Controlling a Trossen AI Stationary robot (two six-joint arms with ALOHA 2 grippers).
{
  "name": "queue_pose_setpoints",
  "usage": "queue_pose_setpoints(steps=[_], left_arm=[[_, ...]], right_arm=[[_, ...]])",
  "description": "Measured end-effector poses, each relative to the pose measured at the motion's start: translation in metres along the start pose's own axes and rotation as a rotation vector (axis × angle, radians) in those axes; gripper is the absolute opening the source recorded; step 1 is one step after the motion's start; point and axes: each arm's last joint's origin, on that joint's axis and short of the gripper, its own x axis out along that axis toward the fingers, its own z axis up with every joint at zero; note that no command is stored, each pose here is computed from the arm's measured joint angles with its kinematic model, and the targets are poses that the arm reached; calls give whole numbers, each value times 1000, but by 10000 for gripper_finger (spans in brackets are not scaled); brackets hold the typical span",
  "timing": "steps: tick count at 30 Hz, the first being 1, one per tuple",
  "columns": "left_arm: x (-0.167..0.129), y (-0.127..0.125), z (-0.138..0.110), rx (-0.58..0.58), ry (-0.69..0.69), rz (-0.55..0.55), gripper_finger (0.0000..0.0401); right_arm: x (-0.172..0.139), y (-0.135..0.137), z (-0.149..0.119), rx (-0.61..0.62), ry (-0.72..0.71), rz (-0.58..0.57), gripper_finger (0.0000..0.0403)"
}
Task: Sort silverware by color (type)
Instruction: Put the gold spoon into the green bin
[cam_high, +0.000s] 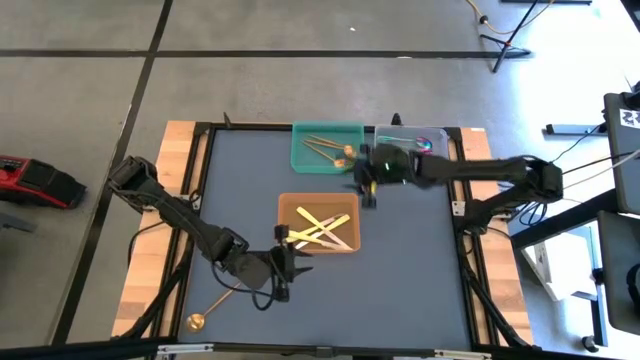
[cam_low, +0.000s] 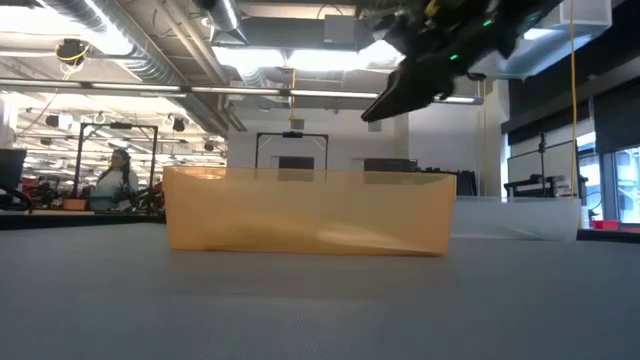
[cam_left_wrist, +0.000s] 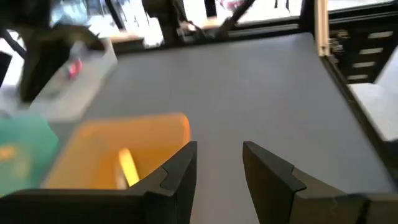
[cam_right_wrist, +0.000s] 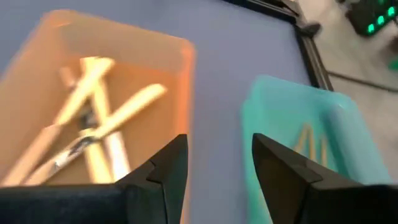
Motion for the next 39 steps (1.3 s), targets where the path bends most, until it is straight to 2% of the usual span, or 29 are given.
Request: queue_pose_setpoints(steps=[4,8,13,18,22,28,33,39], left_arm=[[-17,2,-7,-147,97,3,124],[-38,8,-18,-336,237,27,124],[-64,9,-43,-540,562,67,124],[-83,5,-66,-660,861,193,124],[-94,-7,-79,-684,1003,236,124],[-101,-33,-97,-738,1157,253,124],[-99,-57,-111,-786,1231,229,124],[-91,-72,-124,-795,1296,209,124]], right_arm=[[-5,51,1,-89,-5,68,169],[-8,99,-4,-125,-4,126,169],[-19,143,-5,-112,-9,145,169],[-32,175,-3,-62,-30,217,169],[-40,189,1,-49,-72,254,169],[-45,197,5,-9,-117,260,169],[-45,197,3,22,-93,271,169],[-42,198,1,25,-72,263,169]])
